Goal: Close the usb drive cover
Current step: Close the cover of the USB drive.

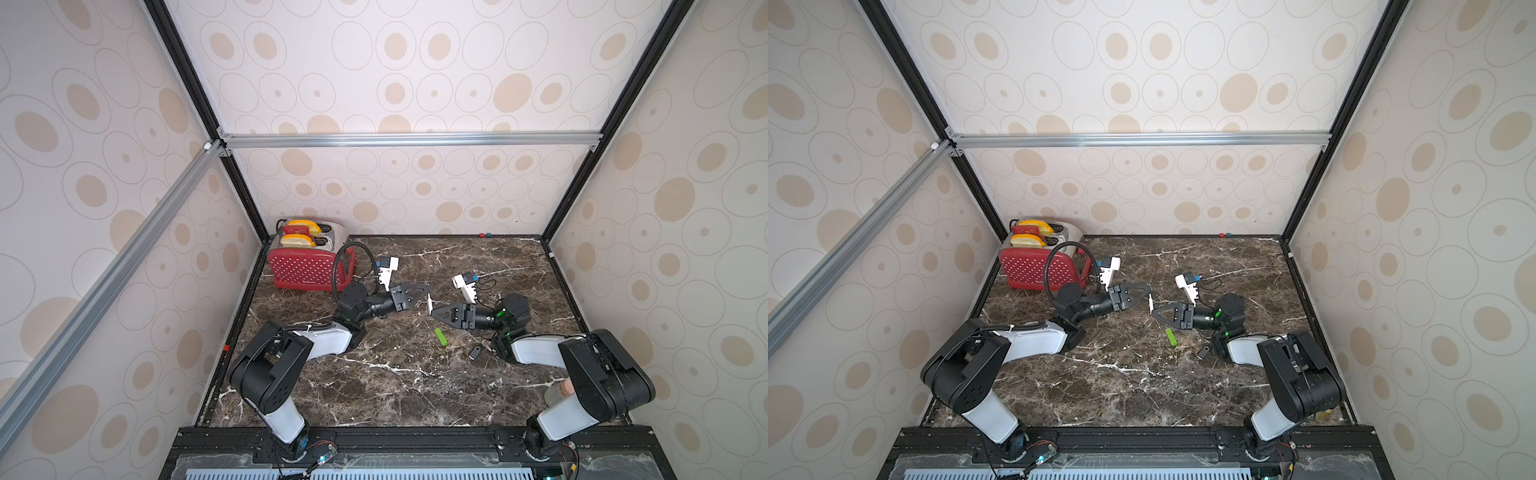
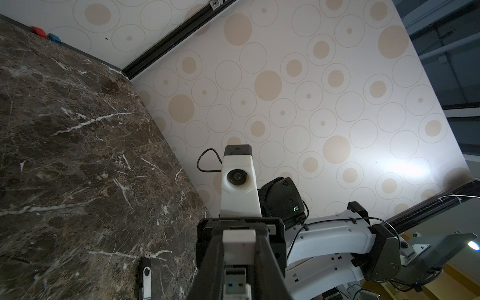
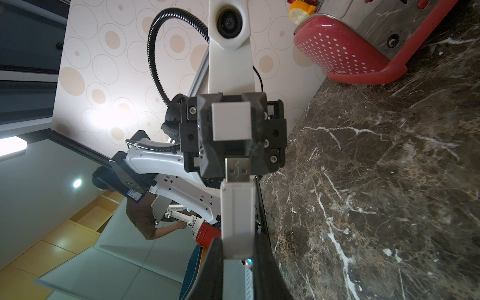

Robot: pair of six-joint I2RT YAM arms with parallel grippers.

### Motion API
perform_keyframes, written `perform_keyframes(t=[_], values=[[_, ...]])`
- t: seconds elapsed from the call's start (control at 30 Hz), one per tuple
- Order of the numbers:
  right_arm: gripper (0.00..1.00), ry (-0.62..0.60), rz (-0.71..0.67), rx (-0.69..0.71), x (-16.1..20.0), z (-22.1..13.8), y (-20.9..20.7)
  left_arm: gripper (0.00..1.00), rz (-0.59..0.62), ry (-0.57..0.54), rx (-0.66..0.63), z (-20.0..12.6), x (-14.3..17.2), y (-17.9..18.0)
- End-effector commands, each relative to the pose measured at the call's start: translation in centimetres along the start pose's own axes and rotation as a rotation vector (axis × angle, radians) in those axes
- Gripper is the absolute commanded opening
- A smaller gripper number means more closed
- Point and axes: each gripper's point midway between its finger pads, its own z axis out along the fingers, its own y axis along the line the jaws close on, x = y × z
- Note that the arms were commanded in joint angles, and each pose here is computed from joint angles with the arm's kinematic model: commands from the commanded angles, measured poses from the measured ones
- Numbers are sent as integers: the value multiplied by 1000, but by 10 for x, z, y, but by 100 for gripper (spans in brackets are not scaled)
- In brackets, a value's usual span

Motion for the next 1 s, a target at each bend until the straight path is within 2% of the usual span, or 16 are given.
perform_keyframes(t=[0.0,0.97], values=[[0,-7,-63,-17,-8,-2,11,0,55,14,54,2,3,-17],[0,-66,-73,-16,-22,-9,15,0,70,44,60,4,14,-21]])
